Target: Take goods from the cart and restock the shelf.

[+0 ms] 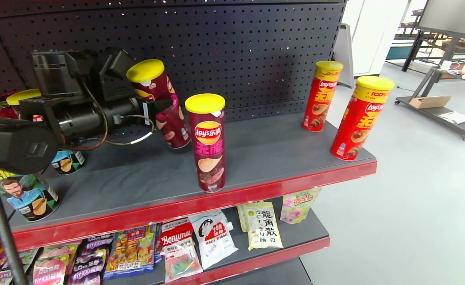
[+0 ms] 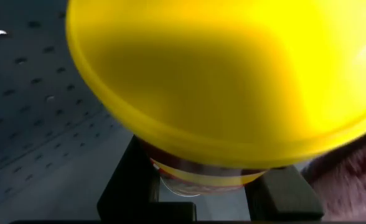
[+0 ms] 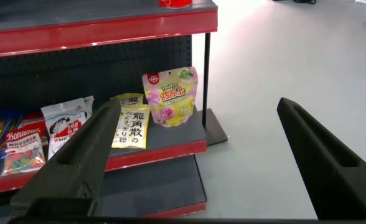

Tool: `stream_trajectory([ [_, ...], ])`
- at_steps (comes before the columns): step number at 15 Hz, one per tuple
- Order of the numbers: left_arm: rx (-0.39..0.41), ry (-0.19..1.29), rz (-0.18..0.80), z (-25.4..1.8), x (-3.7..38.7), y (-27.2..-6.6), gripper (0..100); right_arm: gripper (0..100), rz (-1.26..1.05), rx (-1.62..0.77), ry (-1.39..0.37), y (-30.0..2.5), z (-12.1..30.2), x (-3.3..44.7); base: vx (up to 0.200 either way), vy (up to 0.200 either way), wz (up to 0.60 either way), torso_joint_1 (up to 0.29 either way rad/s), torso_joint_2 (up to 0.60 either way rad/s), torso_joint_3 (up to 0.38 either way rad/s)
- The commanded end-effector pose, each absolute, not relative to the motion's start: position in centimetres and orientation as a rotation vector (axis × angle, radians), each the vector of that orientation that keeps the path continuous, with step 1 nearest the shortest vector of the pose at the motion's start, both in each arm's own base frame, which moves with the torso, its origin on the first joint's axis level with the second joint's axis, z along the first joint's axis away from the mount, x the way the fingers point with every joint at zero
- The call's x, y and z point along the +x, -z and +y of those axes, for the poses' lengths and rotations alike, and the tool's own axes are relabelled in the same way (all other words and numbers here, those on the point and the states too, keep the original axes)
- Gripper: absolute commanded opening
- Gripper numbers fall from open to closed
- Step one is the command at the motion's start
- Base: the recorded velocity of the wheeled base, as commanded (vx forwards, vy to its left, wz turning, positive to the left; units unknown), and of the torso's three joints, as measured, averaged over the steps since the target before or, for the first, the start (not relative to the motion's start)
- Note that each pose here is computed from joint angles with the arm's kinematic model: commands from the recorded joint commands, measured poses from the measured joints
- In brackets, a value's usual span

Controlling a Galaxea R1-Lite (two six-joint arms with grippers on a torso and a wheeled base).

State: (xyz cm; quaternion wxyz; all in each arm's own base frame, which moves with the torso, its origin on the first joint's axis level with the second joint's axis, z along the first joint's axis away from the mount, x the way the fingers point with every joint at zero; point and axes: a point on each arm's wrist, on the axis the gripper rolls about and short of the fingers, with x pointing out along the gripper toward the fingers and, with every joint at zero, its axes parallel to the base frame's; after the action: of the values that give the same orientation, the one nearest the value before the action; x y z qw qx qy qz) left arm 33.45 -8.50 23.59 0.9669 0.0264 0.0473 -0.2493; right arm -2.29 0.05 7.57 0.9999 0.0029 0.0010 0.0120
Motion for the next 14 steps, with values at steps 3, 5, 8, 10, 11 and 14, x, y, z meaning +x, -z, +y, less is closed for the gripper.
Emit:
stream_trajectory([
  [3,0.057,0.544,0.101,-11.5,37.0,-22.4,0,100,0.0,0.006,-0.025,-7.6,0.0,-2.3,0.0,0.0,0.0,0.0,0.0,0.0],
  [5,0.061,0.56,0.106,-12.2,37.6,-22.4,0,100,0.002,0.006,-0.025,-7.6,0.0,-2.3,0.0,0.0,0.0,0.0,0.0,0.0],
  [8,0.067,0.573,0.142,-13.0,38.2,-21.9,0,100,0.0,0.006,-0.025,-7.6,0.0,-2.3,0.0,0.0,0.0,0.0,0.0,0.0],
  [10,0.071,0.575,0.164,-13.1,38.4,-21.3,0,100,0.002,0.006,-0.025,-7.6,0.0,-2.3,0.0,0.0,0.0,0.0,0.0,0.0],
  [11,0.071,0.581,0.169,-13.3,38.5,-21.1,0,100,0.002,0.006,-0.025,-7.6,0.0,-2.3,0.0,0.0,0.0,0.0,0.0,0.0],
  [14,0.071,0.583,0.165,-13.5,39.0,-21.5,0,100,0.0,0.006,-0.025,-7.6,0.0,-2.3,0.0,0.0,0.0,0.0,0.0,0.0],
])
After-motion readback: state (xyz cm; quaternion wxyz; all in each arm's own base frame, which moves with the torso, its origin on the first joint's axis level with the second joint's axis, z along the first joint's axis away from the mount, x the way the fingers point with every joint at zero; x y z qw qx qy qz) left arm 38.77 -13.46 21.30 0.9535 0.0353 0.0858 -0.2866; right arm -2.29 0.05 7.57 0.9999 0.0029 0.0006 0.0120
